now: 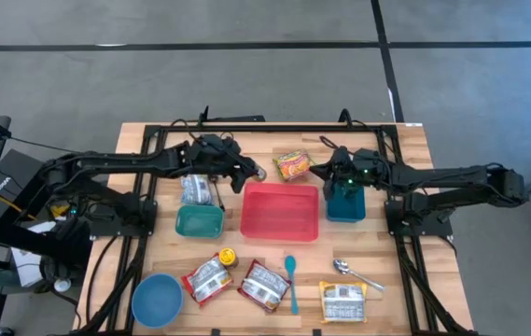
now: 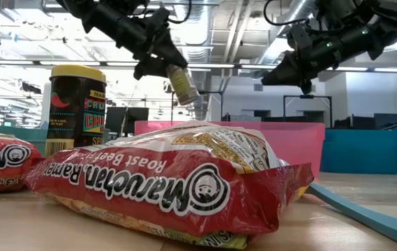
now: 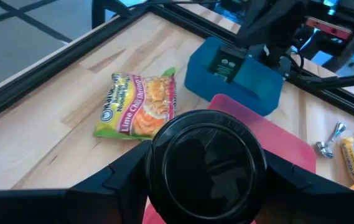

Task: Pick & Place Food Item
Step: Put the black seasoning bottle into the blue bin

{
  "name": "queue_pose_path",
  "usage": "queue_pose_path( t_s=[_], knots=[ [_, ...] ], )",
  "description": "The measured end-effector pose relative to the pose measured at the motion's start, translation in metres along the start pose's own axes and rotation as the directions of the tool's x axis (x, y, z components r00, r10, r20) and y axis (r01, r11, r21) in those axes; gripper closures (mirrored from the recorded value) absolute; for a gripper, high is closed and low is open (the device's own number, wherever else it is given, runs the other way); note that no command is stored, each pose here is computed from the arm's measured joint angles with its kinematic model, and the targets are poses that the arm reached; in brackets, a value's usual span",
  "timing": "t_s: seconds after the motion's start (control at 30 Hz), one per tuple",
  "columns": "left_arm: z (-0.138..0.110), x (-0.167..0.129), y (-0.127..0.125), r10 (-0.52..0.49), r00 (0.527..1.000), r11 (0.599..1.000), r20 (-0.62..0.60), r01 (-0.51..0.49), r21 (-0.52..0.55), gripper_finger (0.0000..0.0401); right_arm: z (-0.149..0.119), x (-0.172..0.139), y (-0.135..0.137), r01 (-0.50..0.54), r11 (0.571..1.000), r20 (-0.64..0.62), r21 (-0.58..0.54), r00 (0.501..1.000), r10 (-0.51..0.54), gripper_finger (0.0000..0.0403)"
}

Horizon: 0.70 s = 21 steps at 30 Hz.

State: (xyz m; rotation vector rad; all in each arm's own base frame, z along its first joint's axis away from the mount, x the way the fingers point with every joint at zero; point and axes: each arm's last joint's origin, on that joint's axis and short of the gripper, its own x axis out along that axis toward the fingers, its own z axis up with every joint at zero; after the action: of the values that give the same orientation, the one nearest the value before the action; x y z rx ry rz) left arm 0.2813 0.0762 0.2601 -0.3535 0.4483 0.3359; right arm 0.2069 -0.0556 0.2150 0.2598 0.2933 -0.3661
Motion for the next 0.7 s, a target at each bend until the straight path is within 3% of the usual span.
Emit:
queue_pose_path(
  t_s=[0.37, 0.57, 0.7],
  knots=[
    [0.015, 0.042, -0.013, -0.011, 0.999, 0.999, -0.037, 0.009, -0.037, 0.0194, -0.007, 0.017, 0.017, -0.075, 0.994, 0.025, -0.081, 0.997, 0.078, 0.0403],
    [0.025, 0.055, -0.016, -0.012, 1.000, 0.996, -0.028, 0.009, -0.090, 0.0195, -0.009, 0.016, 0.024, 0.033, 0.991, 0.056, -0.126, 0.998, -0.026, 0.0403],
    [0.028, 0.066, -0.017, -0.008, 1.000, 0.995, -0.028, 0.006, -0.100, 0.0193, -0.009, 0.014, 0.031, 0.046, 0.988, 0.086, -0.147, 0.996, -0.033, 0.0403]
  ],
)
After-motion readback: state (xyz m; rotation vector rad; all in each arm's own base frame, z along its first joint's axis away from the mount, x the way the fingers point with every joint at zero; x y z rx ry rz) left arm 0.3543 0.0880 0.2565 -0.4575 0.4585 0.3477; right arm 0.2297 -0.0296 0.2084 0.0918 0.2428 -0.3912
